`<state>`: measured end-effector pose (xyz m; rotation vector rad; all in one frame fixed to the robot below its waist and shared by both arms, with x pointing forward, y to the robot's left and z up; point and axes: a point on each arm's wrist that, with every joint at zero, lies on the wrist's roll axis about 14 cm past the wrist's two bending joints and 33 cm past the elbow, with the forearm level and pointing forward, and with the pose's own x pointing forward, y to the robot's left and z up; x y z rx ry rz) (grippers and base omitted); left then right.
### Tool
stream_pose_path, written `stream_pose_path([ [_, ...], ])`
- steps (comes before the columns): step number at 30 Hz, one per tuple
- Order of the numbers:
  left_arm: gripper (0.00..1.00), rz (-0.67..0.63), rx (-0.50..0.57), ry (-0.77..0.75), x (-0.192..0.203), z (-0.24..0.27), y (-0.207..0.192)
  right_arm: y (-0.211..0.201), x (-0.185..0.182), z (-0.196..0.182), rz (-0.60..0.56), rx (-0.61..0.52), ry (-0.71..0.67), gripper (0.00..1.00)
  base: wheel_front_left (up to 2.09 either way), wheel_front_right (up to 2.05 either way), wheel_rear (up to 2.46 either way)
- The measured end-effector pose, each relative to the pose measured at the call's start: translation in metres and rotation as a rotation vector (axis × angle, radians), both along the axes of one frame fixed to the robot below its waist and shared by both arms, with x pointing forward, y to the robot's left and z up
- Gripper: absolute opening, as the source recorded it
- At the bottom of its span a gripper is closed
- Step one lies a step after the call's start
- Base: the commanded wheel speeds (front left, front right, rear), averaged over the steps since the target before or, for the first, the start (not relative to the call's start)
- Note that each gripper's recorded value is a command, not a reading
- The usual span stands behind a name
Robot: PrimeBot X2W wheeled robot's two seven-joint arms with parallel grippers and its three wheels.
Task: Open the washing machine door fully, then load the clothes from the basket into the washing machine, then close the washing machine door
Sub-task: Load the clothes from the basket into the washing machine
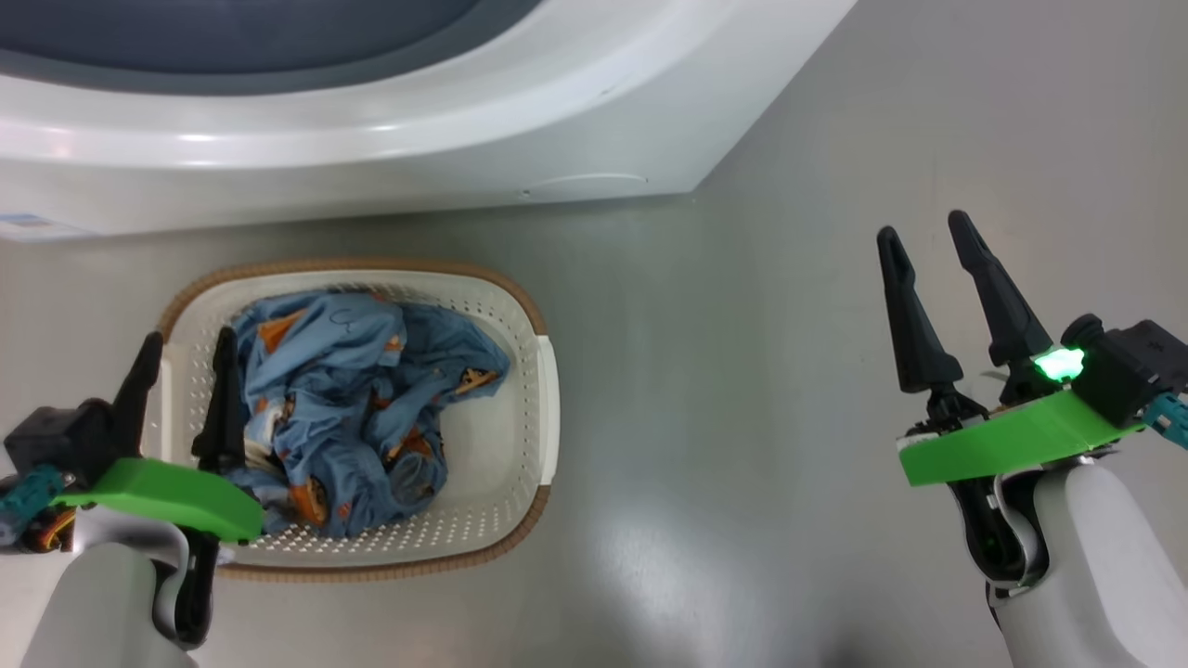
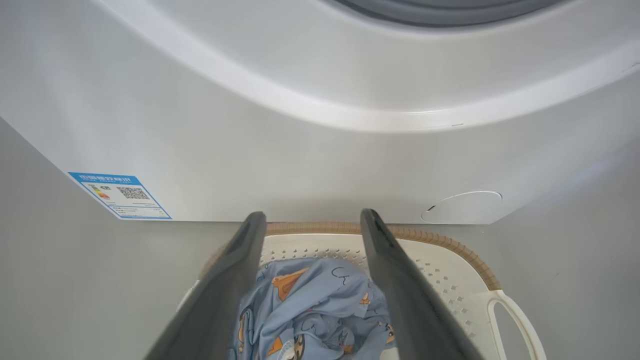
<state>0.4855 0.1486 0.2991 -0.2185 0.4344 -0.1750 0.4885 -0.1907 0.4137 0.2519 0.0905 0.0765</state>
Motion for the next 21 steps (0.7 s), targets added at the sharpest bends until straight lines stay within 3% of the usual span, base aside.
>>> stream_pose_path([
  [21,1.0,-0.083,0.026,0.327,-0.013,-0.112,-0.015,-0.007,0.012,-0.042,-0.018,-0.013,0.069,1.0,0.0,0.0,0.0],
])
